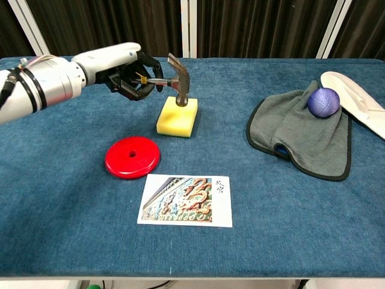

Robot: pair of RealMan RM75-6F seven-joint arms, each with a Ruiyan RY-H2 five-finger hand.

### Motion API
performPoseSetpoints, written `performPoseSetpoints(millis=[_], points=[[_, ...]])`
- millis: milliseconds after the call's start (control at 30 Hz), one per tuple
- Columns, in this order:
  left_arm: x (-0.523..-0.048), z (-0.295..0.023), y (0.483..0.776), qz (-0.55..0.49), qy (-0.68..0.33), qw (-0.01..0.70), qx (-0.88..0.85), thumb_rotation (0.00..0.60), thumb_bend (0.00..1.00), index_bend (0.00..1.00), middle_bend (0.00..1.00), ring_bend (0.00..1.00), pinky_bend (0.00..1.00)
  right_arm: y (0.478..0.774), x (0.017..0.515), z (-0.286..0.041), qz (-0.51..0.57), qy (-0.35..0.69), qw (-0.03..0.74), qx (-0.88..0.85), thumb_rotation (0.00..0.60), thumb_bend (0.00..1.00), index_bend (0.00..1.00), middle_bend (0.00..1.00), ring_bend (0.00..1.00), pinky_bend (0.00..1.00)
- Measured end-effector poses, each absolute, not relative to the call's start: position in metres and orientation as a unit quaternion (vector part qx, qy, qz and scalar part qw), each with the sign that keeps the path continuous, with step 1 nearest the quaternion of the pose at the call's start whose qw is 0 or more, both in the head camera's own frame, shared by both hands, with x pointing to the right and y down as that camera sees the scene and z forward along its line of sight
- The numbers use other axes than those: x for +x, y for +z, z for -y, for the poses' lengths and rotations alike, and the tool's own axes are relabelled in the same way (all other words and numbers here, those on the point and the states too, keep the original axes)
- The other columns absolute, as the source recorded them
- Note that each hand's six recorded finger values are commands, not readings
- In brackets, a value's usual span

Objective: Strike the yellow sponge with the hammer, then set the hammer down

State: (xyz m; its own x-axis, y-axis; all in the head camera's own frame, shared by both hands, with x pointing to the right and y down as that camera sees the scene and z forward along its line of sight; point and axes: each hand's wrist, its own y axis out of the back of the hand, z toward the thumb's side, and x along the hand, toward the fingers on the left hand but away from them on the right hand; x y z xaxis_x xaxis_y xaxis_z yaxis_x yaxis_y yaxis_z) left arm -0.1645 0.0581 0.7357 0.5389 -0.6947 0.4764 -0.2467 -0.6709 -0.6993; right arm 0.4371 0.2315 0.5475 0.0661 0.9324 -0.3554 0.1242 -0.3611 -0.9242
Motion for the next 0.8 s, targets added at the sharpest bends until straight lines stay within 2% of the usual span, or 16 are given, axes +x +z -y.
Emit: performPoseSetpoints(millis=[133, 233, 567, 800], points=[[-0.163, -0.062, 0.752, -0.263, -0.415, 0.294, -0.819, 0.6, 0.93, 0.93, 0.9, 0.93, 1.0, 0.548, 0.439, -0.233, 0.423, 0.539, 0.374, -0.625, 0.6, 0.19, 0.03, 0.14, 0.02, 0.23], [-0.161, -0.062, 0.753, -0.266, -0.418, 0.295, -0.817, 0.6, 0.93, 0.94, 0.91, 0.94, 1.0, 0.547, 0.44, -0.233, 0.426, 0.538, 0.374, -0.624, 0.6, 0.19, 0.03, 0.14, 0.02, 0.23], [-0.173, -0.044, 0.718, -0.329, -0.375, 0.264, -0.825, 0.6, 0.95, 0.94, 0.91, 0.94, 1.0, 0.546, 0.441, -0.233, 0.428, 0.536, 0.376, -0.623, 0.6, 0.19, 0.03, 0.14, 0.02, 0.23], [-0.17, -0.055, 0.739, -0.304, -0.4, 0.238, -0.831, 0.6, 0.95, 0.94, 0.91, 0.94, 1.0, 0.55, 0.441, -0.233, 0.425, 0.539, 0.372, -0.624, 0.6, 0.19, 0.03, 0.14, 0.02, 0.23]])
